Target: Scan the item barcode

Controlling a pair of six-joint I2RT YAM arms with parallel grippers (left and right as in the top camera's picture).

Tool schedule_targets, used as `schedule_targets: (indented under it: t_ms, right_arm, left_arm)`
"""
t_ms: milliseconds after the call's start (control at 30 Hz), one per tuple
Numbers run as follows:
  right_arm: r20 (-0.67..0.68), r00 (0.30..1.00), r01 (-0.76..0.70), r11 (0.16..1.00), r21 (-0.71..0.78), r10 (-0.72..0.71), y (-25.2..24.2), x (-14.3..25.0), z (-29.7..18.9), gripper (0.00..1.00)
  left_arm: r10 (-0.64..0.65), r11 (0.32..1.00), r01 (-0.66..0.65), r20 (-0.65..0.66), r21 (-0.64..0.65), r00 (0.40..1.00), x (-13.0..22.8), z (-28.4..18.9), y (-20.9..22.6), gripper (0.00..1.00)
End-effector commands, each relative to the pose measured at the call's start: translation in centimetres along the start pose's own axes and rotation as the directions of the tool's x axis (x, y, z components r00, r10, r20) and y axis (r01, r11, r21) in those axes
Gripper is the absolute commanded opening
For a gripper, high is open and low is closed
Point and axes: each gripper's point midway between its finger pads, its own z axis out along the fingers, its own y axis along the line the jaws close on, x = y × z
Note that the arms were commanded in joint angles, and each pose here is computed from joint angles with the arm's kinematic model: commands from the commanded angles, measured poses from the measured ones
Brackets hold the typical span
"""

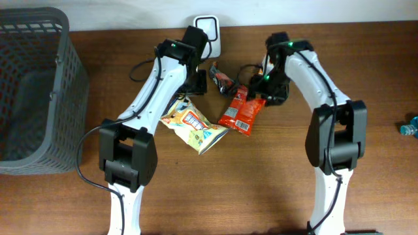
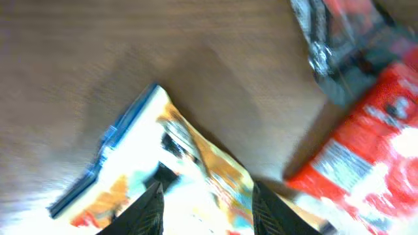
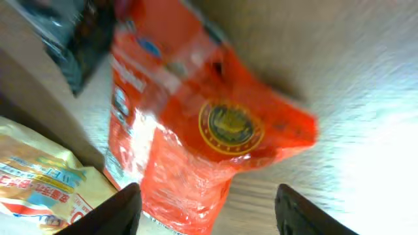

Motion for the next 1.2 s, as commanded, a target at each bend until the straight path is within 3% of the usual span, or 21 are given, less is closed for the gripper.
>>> schedule_targets:
  t_ms: [0, 33, 133, 300, 400, 433, 533, 567, 633, 667, 700, 733, 767, 867, 900, 1000, 1167]
  right_arm:
    - [0.059, 0.989, 0.131, 0.991, 0.021, -0.132, 0.5, -0.9, -1.0, 0.57]
    - [0.055, 0.978, 0.198, 0.980, 0.024, -0.199, 0.8, -0.8, -0.1, 0.53]
    - [0.060, 0.973, 0.221, 0.974, 0.045, -0.223, 0.4, -0.9, 2.7, 0.54]
    - [0.116, 0.993, -0.047, 0.974, 0.221, 0.022, -5.0, -1.9, 3.1, 0.52]
    - [0.068, 0.984, -0.174, 0.955, 0.242, 0.162, -7.4, -0.3, 2.3, 0.53]
    - [0.028, 0.981, -0.191, 0.956, 0.223, 0.190, -7.2, 0.8, 2.1, 0.61]
    - [-0.034, 0.974, -0.217, 0.961, 0.172, 0.226, -5.5, 2.6, 1.0, 0.72]
    - [-0.027, 0.976, -0.208, 0.964, 0.166, 0.215, -5.1, 2.7, 0.2, 0.75]
    - [-0.005, 0.989, -0.144, 0.975, 0.168, 0.147, -4.9, 2.6, -2.2, 0.80]
    - [0.016, 0.991, -0.135, 0.968, 0.213, 0.135, -5.9, 2.4, -3.3, 0.77]
    - [0.027, 0.989, -0.150, 0.954, 0.258, 0.148, -7.2, 2.3, -3.9, 0.65]
    - [0.019, 0.987, -0.160, 0.948, 0.274, 0.161, -8.2, 2.5, -4.2, 0.47]
    - [-0.018, 0.993, -0.112, 0.960, 0.256, 0.121, -8.7, 2.8, -4.2, 0.33]
    - [-0.096, 0.991, -0.076, 0.976, 0.206, 0.098, -8.6, 4.3, -2.9, 0.13]
    - [-0.139, 0.985, -0.081, 0.982, 0.171, 0.106, -8.1, 5.4, -1.8, 0.08]
    - [-0.197, 0.976, -0.078, 0.991, 0.105, 0.097, -6.8, 7.3, 1.6, 0.11]
    - [-0.145, 0.973, -0.176, 0.983, 0.054, 0.182, -3.5, 7.1, 4.9, 0.13]
  left_arm:
    - [0.042, 0.991, -0.029, -0.098, 0.129, 0.994, 2.8, 0.8, -3.2, 0.41]
    - [0.053, 0.992, -0.041, -0.106, 0.117, 0.993, 3.4, 1.3, -3.5, 0.41]
    - [0.054, 0.996, -0.046, -0.108, 0.080, 0.993, 3.6, 1.6, -2.9, 0.44]
    - [0.054, 0.997, -0.046, -0.118, 0.066, 0.992, 3.8, 1.6, -2.6, 0.43]
    - [0.053, 0.997, -0.045, -0.135, 0.056, 0.989, 4.2, 1.5, -2.3, 0.45]
    - [0.055, 0.997, -0.047, -0.134, 0.059, 0.989, 4.3, 1.5, -2.5, 0.44]
    - [0.068, 0.996, -0.060, -0.137, 0.064, 0.988, 4.6, 1.5, -3.1, 0.48]
    - [0.078, 0.995, -0.068, -0.140, 0.076, 0.987, 4.8, 1.5, -3.6, 0.46]
    - [0.094, 0.983, -0.066, -0.167, 0.171, 0.981, 5.6, 1.2, -5.7, 0.27]
    - [0.111, 0.973, -0.070, -0.182, 0.220, 0.977, 6.2, 1.0, -7.0, 0.16]
    - [0.125, 0.968, -0.080, -0.183, 0.236, 0.975, 6.5, 1.0, -7.7, 0.12]
    - [0.135, 0.966, -0.090, -0.178, 0.241, 0.975, 6.7, 1.1, -8.2, 0.08]
    - [0.152, 0.963, -0.108, -0.169, 0.246, 0.974, 7.0, 1.3, -8.9, 0.08]
    - [0.158, 0.964, -0.117, -0.160, 0.239, 0.974, 7.0, 1.9, -9.0, 0.09]
    - [0.127, 0.978, -0.100, -0.144, 0.181, 0.981, 6.4, 2.2, -7.7, 0.09]
    - [0.041, 0.994, -0.027, -0.129, 0.106, 0.991, 5.3, 2.5, -5.7, 0.11]
    - [0.001, 0.997, 0.008, -0.114, 0.074, 0.993, 4.3, 2.6, -3.8, 0.16]
